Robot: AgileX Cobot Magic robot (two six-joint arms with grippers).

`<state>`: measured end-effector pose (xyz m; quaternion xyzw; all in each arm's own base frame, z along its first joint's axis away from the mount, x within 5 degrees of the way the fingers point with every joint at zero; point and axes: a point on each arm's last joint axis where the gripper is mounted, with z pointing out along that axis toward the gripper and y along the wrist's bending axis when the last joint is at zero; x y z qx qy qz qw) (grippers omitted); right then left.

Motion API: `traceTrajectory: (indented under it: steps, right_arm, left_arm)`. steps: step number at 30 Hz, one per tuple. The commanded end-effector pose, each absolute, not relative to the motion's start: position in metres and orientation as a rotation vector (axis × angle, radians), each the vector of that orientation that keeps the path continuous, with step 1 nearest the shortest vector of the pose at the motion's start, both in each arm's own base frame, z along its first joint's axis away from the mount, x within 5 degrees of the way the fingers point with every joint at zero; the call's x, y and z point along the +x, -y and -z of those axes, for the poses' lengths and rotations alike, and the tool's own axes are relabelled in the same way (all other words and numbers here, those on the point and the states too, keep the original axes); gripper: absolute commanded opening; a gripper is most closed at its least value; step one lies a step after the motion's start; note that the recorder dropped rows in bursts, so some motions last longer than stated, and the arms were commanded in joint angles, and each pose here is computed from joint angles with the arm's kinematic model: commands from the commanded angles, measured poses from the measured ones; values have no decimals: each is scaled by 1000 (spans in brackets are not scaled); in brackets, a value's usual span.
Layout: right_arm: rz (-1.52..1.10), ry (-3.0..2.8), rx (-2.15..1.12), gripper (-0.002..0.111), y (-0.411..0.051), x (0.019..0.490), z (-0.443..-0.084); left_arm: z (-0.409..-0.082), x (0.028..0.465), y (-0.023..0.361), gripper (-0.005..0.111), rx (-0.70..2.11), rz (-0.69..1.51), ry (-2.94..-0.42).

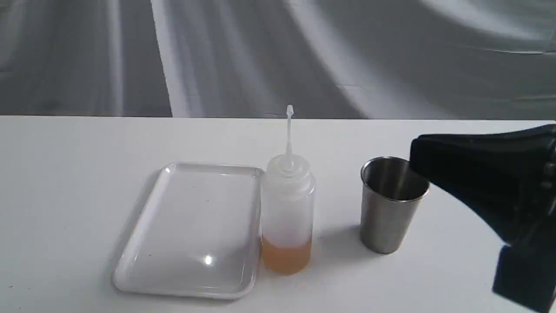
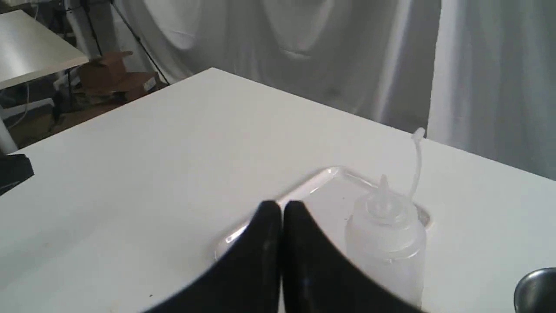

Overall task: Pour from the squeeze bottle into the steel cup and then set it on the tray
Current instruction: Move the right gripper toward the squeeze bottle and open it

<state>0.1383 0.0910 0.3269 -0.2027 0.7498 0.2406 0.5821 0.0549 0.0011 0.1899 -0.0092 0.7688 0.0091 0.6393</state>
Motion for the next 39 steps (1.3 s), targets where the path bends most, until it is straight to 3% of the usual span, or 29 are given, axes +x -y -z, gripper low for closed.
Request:
traceTrajectory:
  steps: [1,16,39]
  right_arm:
    - [-513,-1701,-433,0,-95,137,-314]
    - [-305,-1623,-279,0,-136,149,-271]
    - [-131,-1751,-330,0,-175,179,-187]
  left_arm:
    - [-189,55,-1,8,-20,-14,-1749]
    - [-189,55,-1,8,-20,-14,-1749]
    - [-189,55,-1,8,-20,-14,-1749]
